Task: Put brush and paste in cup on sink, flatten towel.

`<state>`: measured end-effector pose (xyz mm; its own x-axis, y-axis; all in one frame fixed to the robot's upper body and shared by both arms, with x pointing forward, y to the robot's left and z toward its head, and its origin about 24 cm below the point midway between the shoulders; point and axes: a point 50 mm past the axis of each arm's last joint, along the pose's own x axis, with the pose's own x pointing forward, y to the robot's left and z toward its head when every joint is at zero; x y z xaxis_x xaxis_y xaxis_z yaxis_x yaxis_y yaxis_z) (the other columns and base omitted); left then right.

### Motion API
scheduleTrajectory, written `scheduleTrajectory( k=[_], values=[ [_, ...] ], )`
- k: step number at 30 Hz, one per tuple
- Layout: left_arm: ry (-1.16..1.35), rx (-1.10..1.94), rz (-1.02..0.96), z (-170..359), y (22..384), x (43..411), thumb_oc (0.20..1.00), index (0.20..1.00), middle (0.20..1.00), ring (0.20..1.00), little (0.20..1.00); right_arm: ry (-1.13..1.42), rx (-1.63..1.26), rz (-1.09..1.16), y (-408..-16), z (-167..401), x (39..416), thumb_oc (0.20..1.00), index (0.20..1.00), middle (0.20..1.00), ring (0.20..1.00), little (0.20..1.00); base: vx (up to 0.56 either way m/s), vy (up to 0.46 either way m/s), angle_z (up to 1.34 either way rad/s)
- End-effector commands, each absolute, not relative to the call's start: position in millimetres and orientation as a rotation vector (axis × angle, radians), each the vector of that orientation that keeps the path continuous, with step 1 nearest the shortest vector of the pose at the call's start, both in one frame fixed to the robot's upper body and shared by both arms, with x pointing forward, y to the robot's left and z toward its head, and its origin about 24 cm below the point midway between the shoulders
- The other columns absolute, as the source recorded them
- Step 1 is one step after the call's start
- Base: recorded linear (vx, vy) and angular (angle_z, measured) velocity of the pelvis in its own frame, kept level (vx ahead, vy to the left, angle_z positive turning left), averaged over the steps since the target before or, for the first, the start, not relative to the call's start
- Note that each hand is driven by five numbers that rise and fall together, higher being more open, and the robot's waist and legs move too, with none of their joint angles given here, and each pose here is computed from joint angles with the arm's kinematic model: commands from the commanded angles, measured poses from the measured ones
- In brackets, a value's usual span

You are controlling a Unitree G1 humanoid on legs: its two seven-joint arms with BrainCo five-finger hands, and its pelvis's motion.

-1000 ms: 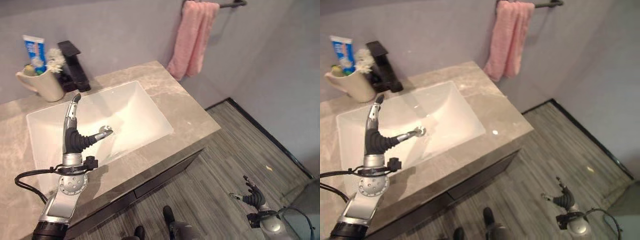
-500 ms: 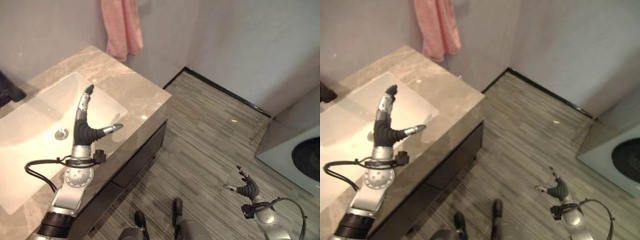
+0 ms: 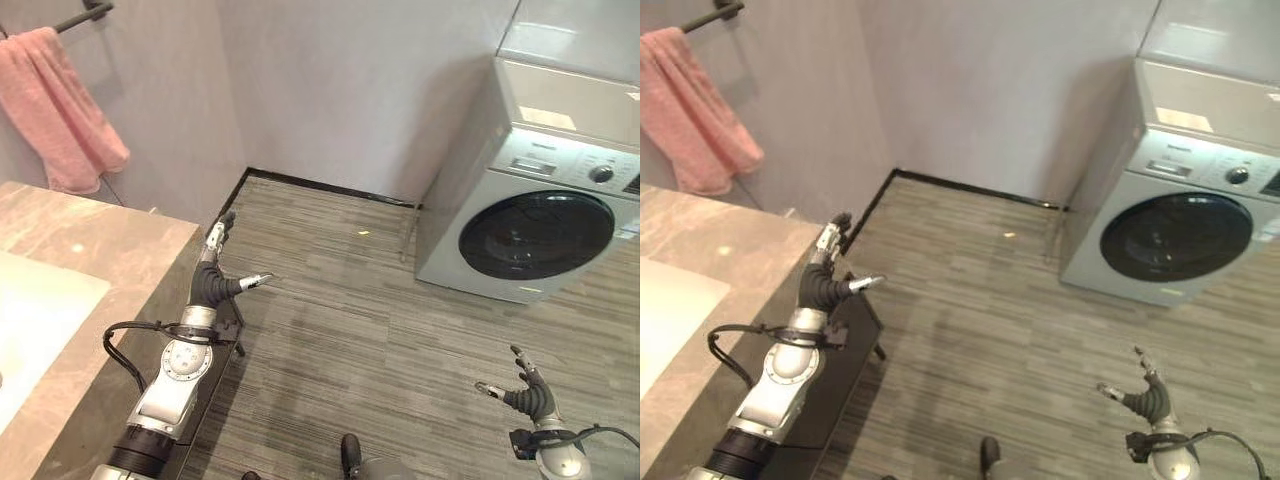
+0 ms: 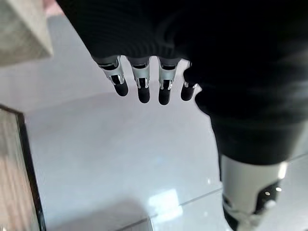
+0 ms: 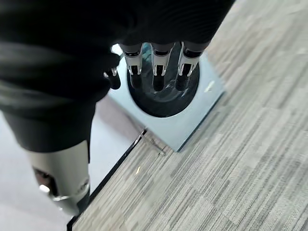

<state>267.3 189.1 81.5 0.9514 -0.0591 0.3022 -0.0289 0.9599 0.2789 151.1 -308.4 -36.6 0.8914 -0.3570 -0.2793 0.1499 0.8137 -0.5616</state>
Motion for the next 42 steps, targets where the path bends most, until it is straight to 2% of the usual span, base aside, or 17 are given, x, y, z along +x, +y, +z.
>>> scheduleTrajectory(
  k=[1,5,8,21,26,29,36,42],
  values=[
    [-0.252,0.275,-0.036,67,189,268,1.000,1.000,1.000,1.000,1.000,0.261,-0.455,-0.307,-307,-21,175,1.000,1.000,1.000,1.000,1.000,-0.04,-0.113,-0.43],
    [0.018,0.304,-0.077,14,200,252,1.000,1.000,1.000,1.000,1.000,0.346,-0.428,-0.267,-304,-37,183,1.000,1.000,1.000,1.000,1.000,0.02,-0.060,-0.83],
    [0.106,0.351,-0.133,-5,197,247,1.000,1.000,1.000,1.000,1.000,0.418,-0.438,-0.267,-306,-49,178,1.000,1.000,1.000,1.000,1.000,0.08,0.058,-0.64],
    [0.534,0.392,-0.055,-89,218,200,1.000,1.000,1.000,1.000,1.000,0.648,-0.363,-0.172,-281,-95,161,1.000,1.000,1.000,1.000,1.000,0.05,0.053,-0.02],
    [0.522,0.423,-0.025,-87,224,193,1.000,1.000,1.000,1.000,1.000,0.623,-0.307,-0.137,-270,-95,158,1.000,1.000,1.000,1.000,1.000,-0.04,-0.002,0.03],
    [0.567,0.454,-0.050,-96,224,183,1.000,1.000,1.000,1.000,1.000,0.634,-0.345,-0.124,-275,-94,153,1.000,1.000,1.000,1.000,1.000,-0.06,-0.028,0.22],
    [0.571,0.435,-0.041,-96,222,186,1.000,1.000,1.000,1.000,1.000,0.720,-0.347,-0.169,-288,-103,135,1.000,1.000,1.000,1.000,1.000,0.01,-0.021,0.11],
    [0.583,0.456,-0.032,-96,229,186,1.000,1.000,1.000,1.000,1.000,0.648,-0.334,-0.147,-285,-93,153,1.000,1.000,1.000,1.000,1.000,0.01,0.013,-0.10]
  ],
)
